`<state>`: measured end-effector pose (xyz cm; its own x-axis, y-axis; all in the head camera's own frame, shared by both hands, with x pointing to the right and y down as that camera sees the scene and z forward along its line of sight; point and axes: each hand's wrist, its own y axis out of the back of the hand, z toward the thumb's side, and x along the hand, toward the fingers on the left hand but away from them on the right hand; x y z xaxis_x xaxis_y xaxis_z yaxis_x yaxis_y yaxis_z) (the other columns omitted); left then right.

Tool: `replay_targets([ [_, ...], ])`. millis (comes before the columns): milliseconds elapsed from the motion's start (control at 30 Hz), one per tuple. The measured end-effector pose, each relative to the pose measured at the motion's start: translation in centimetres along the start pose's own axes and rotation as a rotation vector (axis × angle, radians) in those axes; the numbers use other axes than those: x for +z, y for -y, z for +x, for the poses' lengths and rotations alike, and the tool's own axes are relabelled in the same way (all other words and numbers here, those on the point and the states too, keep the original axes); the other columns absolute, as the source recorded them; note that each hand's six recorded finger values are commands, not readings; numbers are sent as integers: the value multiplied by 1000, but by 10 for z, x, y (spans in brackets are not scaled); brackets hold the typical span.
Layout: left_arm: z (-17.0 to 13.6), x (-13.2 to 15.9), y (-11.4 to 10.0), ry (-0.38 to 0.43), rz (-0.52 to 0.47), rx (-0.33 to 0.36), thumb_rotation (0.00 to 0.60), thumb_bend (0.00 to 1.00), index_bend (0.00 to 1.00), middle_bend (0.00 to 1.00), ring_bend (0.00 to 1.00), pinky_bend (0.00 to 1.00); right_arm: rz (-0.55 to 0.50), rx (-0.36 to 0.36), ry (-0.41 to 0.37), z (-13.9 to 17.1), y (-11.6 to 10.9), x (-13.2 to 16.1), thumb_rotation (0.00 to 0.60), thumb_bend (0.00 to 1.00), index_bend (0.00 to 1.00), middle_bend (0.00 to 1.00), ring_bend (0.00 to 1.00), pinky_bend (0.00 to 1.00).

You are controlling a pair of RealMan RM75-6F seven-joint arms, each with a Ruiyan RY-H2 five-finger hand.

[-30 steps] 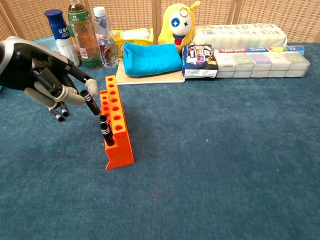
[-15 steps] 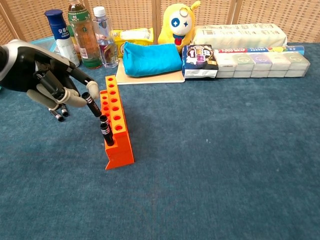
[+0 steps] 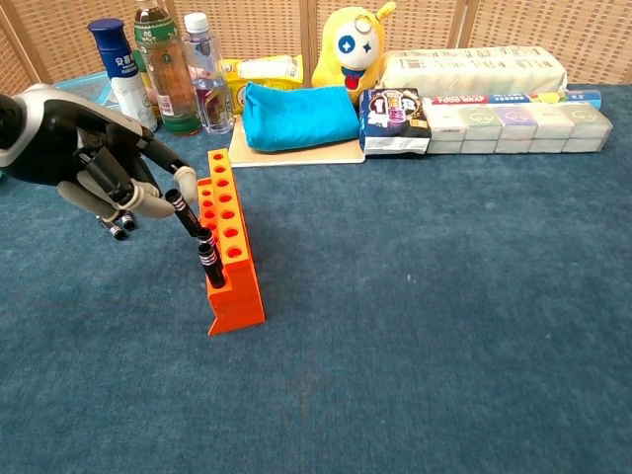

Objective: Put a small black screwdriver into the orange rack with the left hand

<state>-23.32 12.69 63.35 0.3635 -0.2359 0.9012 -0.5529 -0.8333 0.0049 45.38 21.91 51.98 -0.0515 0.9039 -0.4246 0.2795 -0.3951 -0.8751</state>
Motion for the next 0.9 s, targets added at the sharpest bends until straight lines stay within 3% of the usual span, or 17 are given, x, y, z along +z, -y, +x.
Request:
replay_targets([
  [367,3,5,4,4,-1,8,600,464,493,1000,1000,1000,-5,3,2,-1,0,0,600,0,15,27,45,81],
  [900,1,7,4,19,-11,20,600,464,432,1000,1000,1000,-6,8,3,-1,1,0,600,0,15,27,46,81],
])
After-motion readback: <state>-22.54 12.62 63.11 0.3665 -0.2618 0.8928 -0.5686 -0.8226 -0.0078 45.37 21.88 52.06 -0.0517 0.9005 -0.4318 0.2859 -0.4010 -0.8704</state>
